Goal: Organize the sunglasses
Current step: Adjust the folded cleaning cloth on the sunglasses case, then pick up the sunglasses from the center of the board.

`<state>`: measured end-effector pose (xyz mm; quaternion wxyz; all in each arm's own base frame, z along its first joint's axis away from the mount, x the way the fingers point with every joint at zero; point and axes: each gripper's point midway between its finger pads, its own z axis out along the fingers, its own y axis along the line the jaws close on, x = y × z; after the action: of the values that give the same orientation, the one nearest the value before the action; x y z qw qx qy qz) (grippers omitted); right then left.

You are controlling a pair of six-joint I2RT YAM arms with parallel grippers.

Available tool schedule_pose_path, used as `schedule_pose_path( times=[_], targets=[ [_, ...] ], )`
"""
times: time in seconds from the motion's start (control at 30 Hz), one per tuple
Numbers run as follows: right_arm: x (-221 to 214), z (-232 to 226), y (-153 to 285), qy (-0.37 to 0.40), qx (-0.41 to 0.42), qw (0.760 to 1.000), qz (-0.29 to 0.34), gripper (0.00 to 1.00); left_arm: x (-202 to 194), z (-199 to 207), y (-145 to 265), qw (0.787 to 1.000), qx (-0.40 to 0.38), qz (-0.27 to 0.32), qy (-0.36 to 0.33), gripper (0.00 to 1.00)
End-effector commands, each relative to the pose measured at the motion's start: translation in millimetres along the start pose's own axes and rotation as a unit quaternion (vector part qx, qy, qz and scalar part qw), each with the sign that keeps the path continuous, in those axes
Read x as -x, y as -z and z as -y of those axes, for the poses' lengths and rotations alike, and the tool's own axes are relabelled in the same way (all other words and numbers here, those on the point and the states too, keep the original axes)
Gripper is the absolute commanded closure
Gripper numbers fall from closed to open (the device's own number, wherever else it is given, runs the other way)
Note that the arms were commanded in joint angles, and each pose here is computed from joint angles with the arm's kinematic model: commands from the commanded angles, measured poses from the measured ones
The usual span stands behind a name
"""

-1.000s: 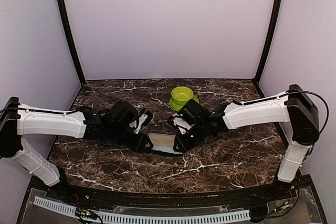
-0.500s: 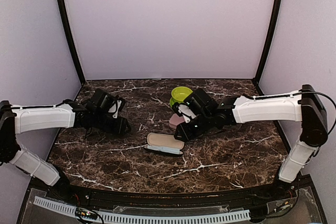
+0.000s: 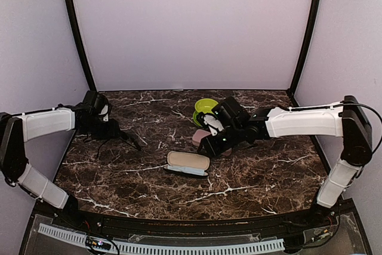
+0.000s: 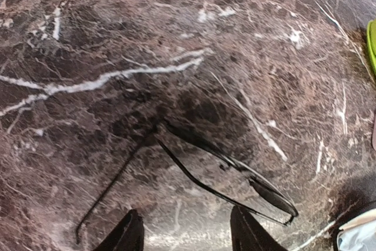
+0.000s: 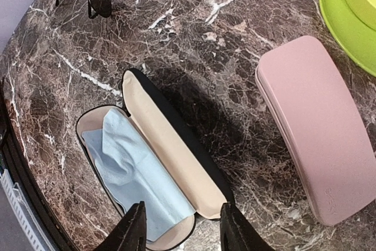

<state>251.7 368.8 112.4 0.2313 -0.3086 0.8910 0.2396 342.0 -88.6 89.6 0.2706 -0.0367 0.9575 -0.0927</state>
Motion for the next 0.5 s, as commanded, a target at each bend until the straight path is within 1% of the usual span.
schedule_pose_path(
  times=[0.0,0.07,0.2,0.23,0.47],
  targets=[
    [26,-8,10,0.020,0.036,0.998,0.041,0.56,20,-25,1,0.999,0.048,-0.017,-0.017,0.47],
    [26,-7,12,0.020,0.046,0.998,0.045,0.56,23,-33,-3,0.997,0.063,-0.028,-0.028,0.47],
    [30,-4,16,0.020,0.060,0.997,0.052,0.56,19,-47,-16,0.993,0.084,-0.072,-0.048,0.47],
    [26,-1,15,0.019,0.061,0.997,0.047,0.56,17,-49,-20,0.991,0.088,-0.081,-0.052,0.47],
    [15,5,11,0.015,0.072,0.997,0.033,0.56,0,-46,-42,0.986,0.069,-0.140,-0.059,0.51]
  ],
)
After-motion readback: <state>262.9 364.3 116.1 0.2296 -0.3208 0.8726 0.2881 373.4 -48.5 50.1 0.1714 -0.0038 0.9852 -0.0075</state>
